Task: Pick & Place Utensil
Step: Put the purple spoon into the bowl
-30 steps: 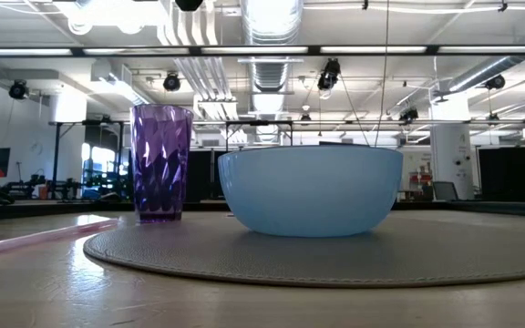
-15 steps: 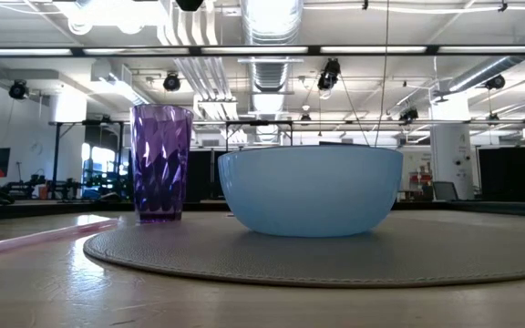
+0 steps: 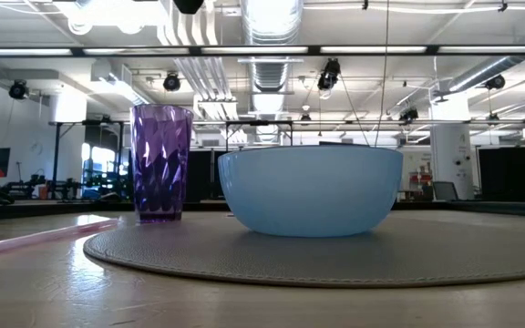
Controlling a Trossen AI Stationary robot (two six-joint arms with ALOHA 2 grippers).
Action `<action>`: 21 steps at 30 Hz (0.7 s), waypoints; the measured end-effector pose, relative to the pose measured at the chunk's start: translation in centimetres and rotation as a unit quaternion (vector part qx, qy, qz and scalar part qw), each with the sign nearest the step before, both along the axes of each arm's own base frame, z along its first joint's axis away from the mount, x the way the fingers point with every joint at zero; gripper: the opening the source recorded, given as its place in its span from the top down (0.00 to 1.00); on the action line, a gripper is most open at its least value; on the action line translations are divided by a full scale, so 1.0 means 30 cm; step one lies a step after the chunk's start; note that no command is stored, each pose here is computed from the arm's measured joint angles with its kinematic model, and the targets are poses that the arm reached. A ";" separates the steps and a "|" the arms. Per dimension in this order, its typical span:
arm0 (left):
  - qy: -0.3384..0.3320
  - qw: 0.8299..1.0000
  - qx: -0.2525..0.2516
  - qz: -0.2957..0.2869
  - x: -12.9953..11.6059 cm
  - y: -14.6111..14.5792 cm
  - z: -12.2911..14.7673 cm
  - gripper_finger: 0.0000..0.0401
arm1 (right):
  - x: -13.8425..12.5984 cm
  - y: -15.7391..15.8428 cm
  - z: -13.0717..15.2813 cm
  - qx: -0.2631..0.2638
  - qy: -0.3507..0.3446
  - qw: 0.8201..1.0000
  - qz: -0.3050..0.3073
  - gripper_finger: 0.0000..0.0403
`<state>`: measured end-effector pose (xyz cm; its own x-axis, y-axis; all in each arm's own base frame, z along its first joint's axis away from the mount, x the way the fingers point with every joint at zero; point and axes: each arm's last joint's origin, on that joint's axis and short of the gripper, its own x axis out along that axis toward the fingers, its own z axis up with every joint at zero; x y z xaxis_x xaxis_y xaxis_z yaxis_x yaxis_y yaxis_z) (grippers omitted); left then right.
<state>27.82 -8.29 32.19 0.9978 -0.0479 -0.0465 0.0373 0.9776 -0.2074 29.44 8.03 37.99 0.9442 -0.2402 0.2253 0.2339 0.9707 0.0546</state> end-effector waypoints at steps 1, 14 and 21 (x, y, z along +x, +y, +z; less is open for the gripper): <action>0.001 1.000 -0.002 0.002 0.000 0.001 -0.001 0.97 | 0.000 0.000 0.000 -0.001 0.000 1.000 0.000 0.98; 0.022 1.000 -0.001 0.000 -0.002 0.001 -0.014 0.99 | 0.002 0.001 -0.016 -0.004 0.024 1.000 0.001 0.98; 0.038 0.999 0.002 0.003 -0.005 0.002 -0.019 0.99 | 0.005 0.002 -0.025 0.003 0.033 0.999 0.004 0.93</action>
